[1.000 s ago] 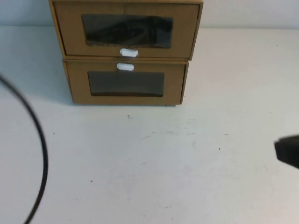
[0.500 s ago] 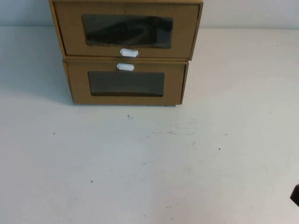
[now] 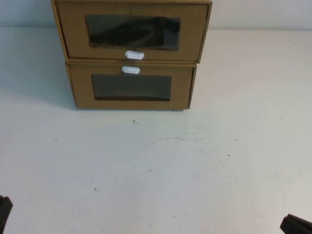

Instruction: Close the shoe box

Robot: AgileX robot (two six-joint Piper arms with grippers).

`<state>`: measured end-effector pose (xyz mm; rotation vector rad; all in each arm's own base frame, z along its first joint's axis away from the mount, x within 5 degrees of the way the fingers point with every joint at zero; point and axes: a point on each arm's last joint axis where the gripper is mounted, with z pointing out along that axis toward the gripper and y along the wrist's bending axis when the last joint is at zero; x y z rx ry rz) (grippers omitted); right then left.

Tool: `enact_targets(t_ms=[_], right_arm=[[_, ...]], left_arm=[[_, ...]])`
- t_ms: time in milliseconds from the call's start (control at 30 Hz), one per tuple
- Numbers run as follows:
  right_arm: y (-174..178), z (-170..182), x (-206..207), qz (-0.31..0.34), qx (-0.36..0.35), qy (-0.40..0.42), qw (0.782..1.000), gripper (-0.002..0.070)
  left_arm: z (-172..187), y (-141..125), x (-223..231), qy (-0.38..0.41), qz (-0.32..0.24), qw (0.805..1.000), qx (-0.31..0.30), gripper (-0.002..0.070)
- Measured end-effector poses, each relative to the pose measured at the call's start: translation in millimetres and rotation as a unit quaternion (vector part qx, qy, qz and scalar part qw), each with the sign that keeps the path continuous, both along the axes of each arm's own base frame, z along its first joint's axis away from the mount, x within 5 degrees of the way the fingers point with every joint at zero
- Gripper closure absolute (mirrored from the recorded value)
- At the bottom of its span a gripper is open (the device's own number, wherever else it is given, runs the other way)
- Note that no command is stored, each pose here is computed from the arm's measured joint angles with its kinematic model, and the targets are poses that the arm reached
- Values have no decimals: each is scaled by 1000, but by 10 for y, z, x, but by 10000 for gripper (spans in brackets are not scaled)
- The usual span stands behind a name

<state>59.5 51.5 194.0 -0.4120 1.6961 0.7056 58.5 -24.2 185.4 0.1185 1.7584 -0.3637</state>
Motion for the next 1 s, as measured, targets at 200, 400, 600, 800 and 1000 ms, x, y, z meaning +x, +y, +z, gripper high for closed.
enact_targets(t_ms=[200, 400, 600, 800, 1000], right_arm=[[-12, -116, -18, 1, -41, 48, 998, 687], [-35, -179, -50, 4, -64, 74, 995, 687], [-216, -128, -3, -110, -83, 12, 990, 687], [-434, -60, -19, -268, -73, -35, 960, 687], [-470, -49, -31, -297, -73, -44, 951, 687]], left_arm=[[-8, -10, -5, 5, -6, 1000, -1, 677], [-10, -13, -6, 7, -7, 1000, -2, 677], [-13, -16, -8, 8, -9, 1000, -2, 677], [-13, -16, -8, 8, -9, 1000, -3, 677], [-14, -18, -9, 9, -10, 1000, -3, 677]])
